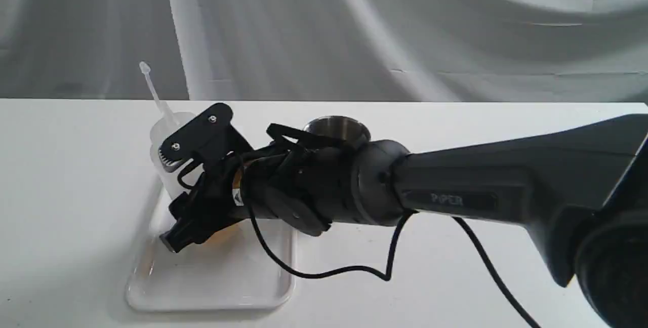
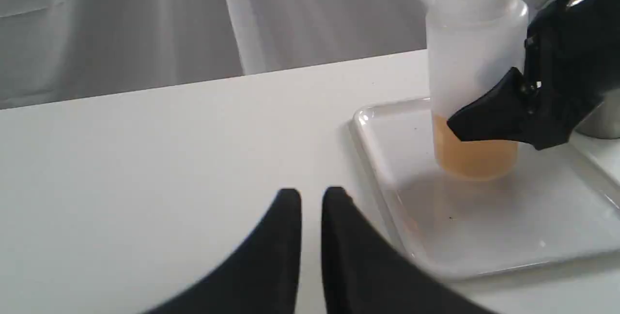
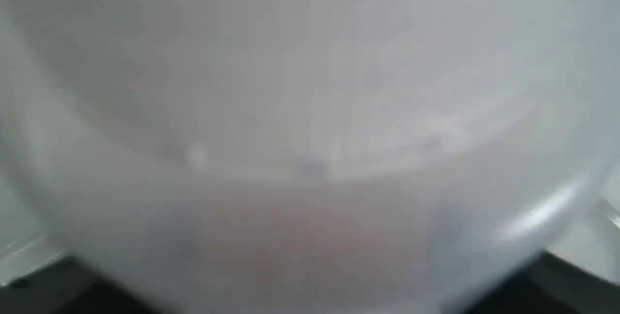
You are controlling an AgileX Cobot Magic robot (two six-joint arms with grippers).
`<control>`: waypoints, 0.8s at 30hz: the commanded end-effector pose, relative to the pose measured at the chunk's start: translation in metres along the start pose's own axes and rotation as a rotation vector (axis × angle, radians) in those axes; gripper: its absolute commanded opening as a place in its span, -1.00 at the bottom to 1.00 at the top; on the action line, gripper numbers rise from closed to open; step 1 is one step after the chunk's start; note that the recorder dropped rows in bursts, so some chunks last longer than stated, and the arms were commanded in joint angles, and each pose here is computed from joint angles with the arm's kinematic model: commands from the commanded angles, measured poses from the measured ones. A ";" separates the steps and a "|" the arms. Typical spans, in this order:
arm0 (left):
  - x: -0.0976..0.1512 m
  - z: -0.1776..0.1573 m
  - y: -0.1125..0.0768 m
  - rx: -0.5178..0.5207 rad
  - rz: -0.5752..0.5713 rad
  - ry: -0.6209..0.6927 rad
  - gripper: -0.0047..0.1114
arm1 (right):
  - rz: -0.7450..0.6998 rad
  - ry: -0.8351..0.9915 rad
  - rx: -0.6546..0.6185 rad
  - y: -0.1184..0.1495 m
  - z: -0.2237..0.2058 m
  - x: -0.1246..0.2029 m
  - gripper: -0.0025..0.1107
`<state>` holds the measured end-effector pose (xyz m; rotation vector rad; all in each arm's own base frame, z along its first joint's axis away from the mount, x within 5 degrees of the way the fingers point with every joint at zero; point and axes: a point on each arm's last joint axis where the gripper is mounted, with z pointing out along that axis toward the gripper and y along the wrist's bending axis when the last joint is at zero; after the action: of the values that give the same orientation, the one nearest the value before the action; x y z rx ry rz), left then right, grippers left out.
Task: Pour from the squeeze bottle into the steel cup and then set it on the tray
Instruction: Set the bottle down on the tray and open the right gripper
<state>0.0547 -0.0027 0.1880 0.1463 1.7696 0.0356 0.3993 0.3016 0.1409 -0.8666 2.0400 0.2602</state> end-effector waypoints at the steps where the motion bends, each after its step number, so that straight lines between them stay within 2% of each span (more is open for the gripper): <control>1: 0.001 0.000 0.000 0.002 -0.001 -0.007 -0.78 | -0.005 -0.042 -0.002 0.000 -0.004 -0.009 -0.23; 24: 0.001 0.000 0.000 0.002 -0.001 -0.007 -0.78 | 0.058 0.010 0.002 0.000 -0.004 -0.005 -0.23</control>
<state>0.0547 -0.0027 0.1880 0.1463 1.7696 0.0356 0.3976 0.2991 0.1341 -0.8177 2.1239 0.2692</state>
